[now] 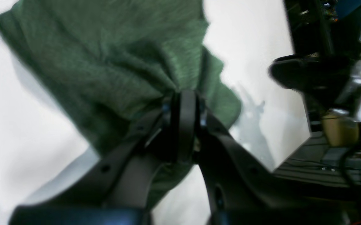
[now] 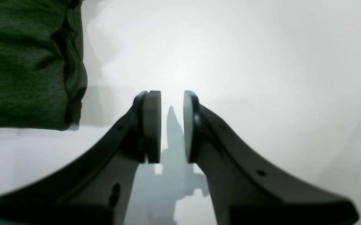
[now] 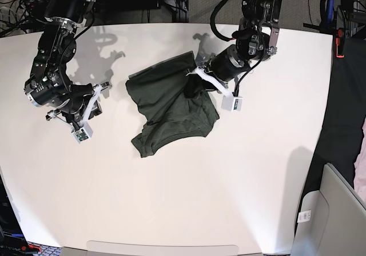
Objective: Fold the T-shirt properly
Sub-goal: 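Grasp the bundle edge with the left gripper and pull it toward the right gripper, then grasp the bundle with the right gripper and fold it over toward the left gripper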
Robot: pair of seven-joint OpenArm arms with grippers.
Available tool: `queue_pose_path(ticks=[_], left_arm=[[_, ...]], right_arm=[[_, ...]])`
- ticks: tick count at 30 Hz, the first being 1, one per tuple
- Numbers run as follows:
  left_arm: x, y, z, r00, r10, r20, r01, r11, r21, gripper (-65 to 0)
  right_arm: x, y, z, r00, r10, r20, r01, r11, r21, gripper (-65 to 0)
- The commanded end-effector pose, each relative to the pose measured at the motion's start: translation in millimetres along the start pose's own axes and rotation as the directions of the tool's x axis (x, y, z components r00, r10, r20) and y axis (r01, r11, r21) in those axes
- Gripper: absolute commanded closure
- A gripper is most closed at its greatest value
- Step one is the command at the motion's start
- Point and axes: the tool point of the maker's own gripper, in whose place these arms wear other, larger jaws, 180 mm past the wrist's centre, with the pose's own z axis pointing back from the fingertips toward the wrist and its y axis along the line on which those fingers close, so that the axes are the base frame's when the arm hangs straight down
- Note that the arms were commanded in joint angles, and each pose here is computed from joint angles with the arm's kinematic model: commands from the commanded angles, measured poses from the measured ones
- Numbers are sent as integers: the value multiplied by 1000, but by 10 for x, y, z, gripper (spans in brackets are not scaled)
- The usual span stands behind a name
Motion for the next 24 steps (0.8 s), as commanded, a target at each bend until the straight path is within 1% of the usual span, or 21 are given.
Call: queue_pose_path(ticks=[1, 3, 6, 7, 8, 10, 12, 14, 16, 19, 24], left_arm=[[20, 3, -27, 1000, 10, 8, -10, 1000, -10, -6], [-61, 110, -83, 999, 33, -14, -33, 999, 12, -33], [9, 139, -122, 999, 32, -7, -32, 999, 19, -81], [12, 167, -120, 999, 46, -6, -46, 998, 35, -101], [66, 187, -101, 998, 60, 10, -60, 997, 53, -124], [169, 311, -24, 993, 112, 49, -117, 986, 118, -170], [285, 321, 46, 987, 132, 88, -144, 979, 142, -202], [365, 261, 91, 986, 126, 109, -140, 981, 132, -211], [379, 232, 137, 985, 122, 120, -138, 982, 127, -210], [390, 164, 206, 985, 111, 133, -126, 985, 116, -211], [294, 176, 363, 988, 89, 123, -105, 986, 130, -210]], right_arm=[[157, -44, 57, 999, 15, 50, -14, 1000, -12, -110], [164, -42, 57, 999, 16, 52, -16, 1000, -12, -111], [174, -35, 60, 998, 20, 54, -19, 1000, -12, -112], [189, -24, 61, 998, 24, 57, -24, 1000, -9, -114], [205, 25, 44, 998, 39, 55, -39, 999, 1, -126], [278, 130, 40, 995, 79, 65, -80, 997, 15, -172], [360, 253, 44, 990, 114, 81, -117, 993, 28, -218], [404, 337, 20, 989, 111, 94, -116, 992, 46, -240], [521, 348, 7, 988, 108, 114, -113, 992, 47, -239], [634, 384, -65, 989, 91, 118, -98, 994, 53, -239], [757, 613, -189, 984, 138, 110, -150, 984, 102, -239]])
